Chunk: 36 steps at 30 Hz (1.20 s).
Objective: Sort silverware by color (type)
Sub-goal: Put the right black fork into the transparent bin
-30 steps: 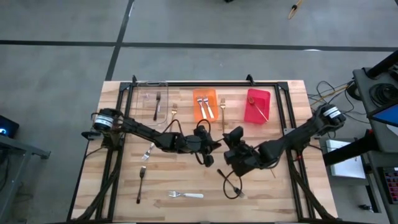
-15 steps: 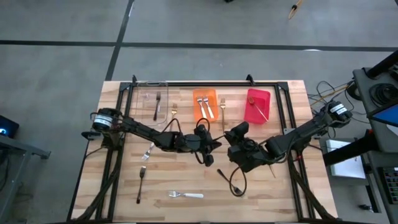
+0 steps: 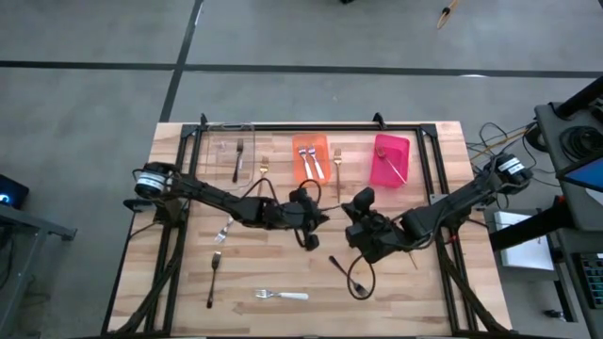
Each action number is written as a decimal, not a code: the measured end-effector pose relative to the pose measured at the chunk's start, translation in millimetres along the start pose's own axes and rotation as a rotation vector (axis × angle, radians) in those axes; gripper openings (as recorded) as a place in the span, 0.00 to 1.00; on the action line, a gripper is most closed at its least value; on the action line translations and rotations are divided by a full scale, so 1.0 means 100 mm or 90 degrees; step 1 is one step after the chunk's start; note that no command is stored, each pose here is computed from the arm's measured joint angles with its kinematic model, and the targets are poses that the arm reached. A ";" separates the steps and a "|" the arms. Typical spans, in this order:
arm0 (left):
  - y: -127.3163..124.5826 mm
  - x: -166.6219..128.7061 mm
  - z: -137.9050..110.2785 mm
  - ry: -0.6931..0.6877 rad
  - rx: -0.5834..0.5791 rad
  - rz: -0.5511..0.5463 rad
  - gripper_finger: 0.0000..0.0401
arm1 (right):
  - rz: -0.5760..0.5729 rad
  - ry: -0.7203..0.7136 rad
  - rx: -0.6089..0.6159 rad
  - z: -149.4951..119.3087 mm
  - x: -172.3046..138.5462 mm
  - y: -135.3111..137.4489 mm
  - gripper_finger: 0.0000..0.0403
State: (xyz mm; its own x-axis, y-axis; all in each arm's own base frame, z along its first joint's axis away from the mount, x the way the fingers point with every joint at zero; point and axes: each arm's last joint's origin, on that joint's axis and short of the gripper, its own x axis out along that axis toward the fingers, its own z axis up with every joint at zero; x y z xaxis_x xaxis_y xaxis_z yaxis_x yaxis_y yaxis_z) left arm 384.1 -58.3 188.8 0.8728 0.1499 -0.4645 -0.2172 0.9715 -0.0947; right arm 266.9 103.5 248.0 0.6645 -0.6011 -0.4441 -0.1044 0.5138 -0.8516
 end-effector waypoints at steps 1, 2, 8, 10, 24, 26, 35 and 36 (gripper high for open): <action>0.01 -0.02 -0.04 0.027 0.007 0.004 0.00 | -0.006 0.008 -0.008 -0.02 -0.01 -0.01 0.02; 0.01 -0.03 -0.05 0.042 0.009 0.003 0.01 | -0.008 0.009 -0.005 -0.03 -0.01 -0.03 0.02; 0.06 -0.20 -0.07 0.138 0.043 -0.009 0.09 | 0.016 0.030 -0.046 -0.08 -0.01 0.01 0.02; 0.08 -0.29 -0.07 0.177 0.053 -0.009 0.12 | 0.044 0.030 -0.062 -0.10 -0.01 0.02 0.02; 0.10 -0.47 0.42 0.005 0.085 -0.295 0.32 | 0.064 0.066 -0.593 -0.05 0.16 0.37 0.02; 0.17 -0.44 0.39 0.016 0.076 -0.260 0.36 | 0.040 0.086 -0.637 -0.04 0.19 0.38 0.02; 0.53 -0.34 0.24 0.037 0.050 -0.182 0.49 | -0.024 0.112 -0.798 0.08 0.25 0.40 0.02; 0.56 -0.34 0.24 0.031 0.047 -0.178 0.50 | -0.030 0.108 -0.806 0.10 0.25 0.39 0.02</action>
State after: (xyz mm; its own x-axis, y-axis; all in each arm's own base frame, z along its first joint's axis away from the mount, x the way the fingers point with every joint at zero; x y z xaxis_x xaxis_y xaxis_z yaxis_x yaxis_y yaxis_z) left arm 353.1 -4.7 220.5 0.8722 -0.1326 -0.4709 0.0629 0.9850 -0.1607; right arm 286.7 114.9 206.4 0.5944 -0.7206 -0.3570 -0.7744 -0.3933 -0.4956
